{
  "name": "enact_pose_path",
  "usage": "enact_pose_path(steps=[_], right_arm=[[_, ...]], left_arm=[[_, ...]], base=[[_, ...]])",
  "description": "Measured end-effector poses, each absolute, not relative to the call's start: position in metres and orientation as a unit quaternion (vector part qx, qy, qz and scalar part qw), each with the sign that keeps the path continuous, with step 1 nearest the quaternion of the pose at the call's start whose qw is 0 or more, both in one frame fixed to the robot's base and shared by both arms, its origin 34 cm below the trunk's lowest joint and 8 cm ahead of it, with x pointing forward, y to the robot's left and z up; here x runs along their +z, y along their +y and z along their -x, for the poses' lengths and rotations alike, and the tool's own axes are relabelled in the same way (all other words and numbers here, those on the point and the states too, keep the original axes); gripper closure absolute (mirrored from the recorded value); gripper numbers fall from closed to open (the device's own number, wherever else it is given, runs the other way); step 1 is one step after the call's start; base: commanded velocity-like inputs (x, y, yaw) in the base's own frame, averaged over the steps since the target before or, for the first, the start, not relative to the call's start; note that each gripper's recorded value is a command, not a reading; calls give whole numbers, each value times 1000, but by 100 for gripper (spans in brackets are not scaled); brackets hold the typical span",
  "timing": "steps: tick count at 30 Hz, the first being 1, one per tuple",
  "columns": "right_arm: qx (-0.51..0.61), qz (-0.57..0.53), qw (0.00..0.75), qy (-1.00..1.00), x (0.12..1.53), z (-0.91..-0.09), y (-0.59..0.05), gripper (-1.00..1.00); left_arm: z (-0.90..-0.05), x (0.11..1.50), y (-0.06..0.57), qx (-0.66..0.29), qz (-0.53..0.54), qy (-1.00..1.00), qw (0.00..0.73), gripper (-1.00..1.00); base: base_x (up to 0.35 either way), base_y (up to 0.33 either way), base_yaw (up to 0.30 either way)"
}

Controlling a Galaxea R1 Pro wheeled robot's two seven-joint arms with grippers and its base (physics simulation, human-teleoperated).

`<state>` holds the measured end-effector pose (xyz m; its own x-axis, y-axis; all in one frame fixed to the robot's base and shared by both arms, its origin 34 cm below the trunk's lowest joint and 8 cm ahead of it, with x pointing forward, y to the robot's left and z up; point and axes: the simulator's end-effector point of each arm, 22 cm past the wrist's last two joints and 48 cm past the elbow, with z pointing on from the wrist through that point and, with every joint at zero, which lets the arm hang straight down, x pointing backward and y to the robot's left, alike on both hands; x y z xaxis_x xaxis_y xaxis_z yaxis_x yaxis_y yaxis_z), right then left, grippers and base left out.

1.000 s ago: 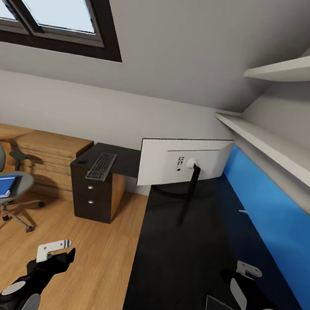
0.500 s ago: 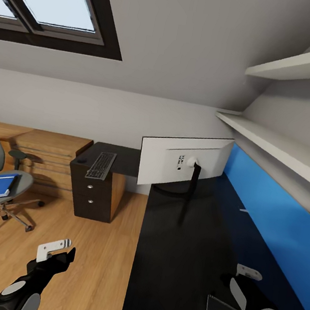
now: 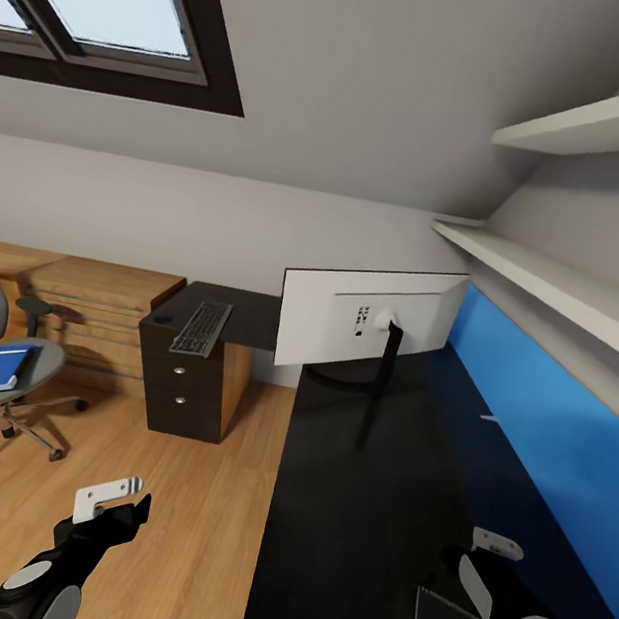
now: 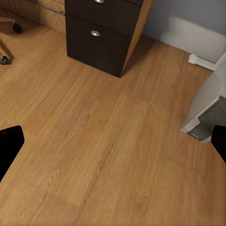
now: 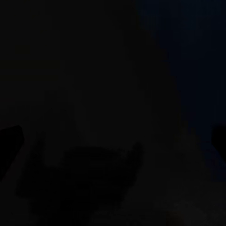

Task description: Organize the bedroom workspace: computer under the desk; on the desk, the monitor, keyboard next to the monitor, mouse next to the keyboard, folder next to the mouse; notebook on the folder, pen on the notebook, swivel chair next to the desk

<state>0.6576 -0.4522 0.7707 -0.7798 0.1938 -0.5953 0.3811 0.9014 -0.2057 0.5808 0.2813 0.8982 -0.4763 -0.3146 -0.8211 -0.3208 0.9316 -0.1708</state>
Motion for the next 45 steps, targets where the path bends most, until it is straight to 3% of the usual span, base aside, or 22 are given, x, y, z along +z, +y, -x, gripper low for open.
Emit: enact_pose_path(steps=[45], right_arm=[[-156,-148,304,928,758,-666,-448,-100]], left_arm=[[-583,881,282,4,181,861,475,-100]], base=[[0,0,0]])
